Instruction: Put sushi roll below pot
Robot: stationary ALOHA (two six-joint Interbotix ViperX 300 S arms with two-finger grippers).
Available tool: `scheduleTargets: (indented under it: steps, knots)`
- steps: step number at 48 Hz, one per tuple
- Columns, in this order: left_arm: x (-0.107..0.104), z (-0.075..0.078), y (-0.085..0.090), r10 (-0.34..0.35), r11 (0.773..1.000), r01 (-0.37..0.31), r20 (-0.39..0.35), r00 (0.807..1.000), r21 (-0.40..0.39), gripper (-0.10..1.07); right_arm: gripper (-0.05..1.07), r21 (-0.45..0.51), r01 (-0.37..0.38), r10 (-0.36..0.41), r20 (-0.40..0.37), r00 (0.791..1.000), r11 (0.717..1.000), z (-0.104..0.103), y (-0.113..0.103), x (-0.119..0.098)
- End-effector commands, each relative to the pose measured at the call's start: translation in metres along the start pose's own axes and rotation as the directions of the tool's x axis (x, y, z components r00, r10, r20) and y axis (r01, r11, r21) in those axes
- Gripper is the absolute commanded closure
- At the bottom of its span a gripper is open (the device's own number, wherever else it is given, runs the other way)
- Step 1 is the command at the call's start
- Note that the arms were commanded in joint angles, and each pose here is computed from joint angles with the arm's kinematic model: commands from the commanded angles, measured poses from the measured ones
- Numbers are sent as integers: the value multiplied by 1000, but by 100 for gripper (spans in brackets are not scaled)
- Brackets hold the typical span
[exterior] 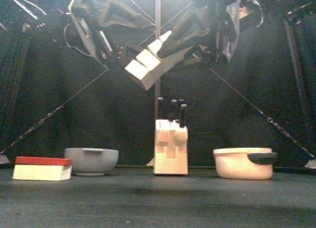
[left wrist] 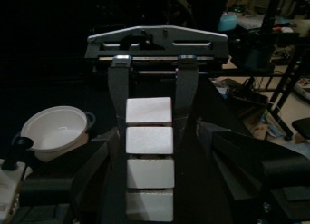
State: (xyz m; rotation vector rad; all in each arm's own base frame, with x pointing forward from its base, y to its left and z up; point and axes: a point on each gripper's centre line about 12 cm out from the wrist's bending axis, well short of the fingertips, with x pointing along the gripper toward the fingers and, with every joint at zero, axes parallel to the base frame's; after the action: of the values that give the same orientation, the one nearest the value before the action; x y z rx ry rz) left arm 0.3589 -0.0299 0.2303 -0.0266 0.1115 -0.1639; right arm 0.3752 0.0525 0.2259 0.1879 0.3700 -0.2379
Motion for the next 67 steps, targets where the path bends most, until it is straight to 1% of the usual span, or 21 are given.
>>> scheduleTargets:
  steps: [1, 13, 19, 25, 31, 37, 41, 46, 52, 54, 56, 57, 60, 61, 64, 67]
  knots:
    - [1, 6, 1, 1, 1000, -1, 23, 1000, 2, -2, 45, 34, -3, 2, 33, 999, 999, 13, -1, -8]
    - [-3, 2, 2, 6, 1000, -6, 11, 1000, 0, -2, 45, 89, -12, 11, 8, 1000, 996, 8, -6, -23]
    - [-5, 0, 5, 15, 1000, -15, 7, 1000, -1, -2, 45, 166, -20, 31, -68, 997, 986, -9, -9, -29]
    - [-6, -2, 8, 25, 1000, -25, -2, 1000, -6, -2, 45, 228, -30, 67, -157, 985, 973, -31, -5, -35]
    - [-7, -3, 9, 28, 1000, -28, -5, 1000, -4, -2, 45, 224, -30, 77, -202, 976, 974, -49, -1, -40]
    - [-8, -6, 11, 34, 999, -34, -12, 999, -4, -2, 45, 215, -43, 94, -236, 967, 976, -61, 4, -45]
    - [-9, -7, 12, 38, 999, -38, -15, 999, -6, -2, 45, 267, -27, 100, -261, 960, 963, -66, 5, -50]
    - [-9, -7, 13, 40, 999, -40, -15, 999, -6, -2, 45, 340, 3, 101, -288, 952, 940, -70, 3, -53]
    - [-9, -7, 13, 40, 999, -40, -15, 999, -6, -2, 45, 402, 1, 139, -319, 938, 916, -74, 6, -55]
    - [-9, -7, 13, 40, 999, -40, -17, 999, -6, -2, 45, 432, -4, 163, -331, 930, 902, -75, 8, -56]
    - [-9, -7, 13, 42, 999, -42, -18, 999, -6, -2, 45, 475, -16, 199, -337, 920, 880, -75, 12, -58]
    - [-9, -7, 13, 42, 999, -42, -17, 999, -6, -2, 45, 514, -26, 232, -340, 911, 857, -74, 15, -60]
    - [-9, -7, 13, 42, 999, -42, -20, 999, -6, -2, 45, 596, -35, 289, -337, 896, 802, -70, 15, -61]
    - [-9, -7, 14, 44, 999, -44, -19, 999, -8, -2, 45, 624, -32, 304, -334, 892, 781, -69, 14, -61]
    - [-9, -8, 14, 45, 999, -45, -21, 999, -8, -2, 45, 711, -23, 355, -322, 878, 703, -67, 12, -61]
    - [-9, -8, 15, 45, 999, -45, -21, 999, -8, -2, 45, 787, -3, 385, -299, 873, 618, -64, 6, -61]
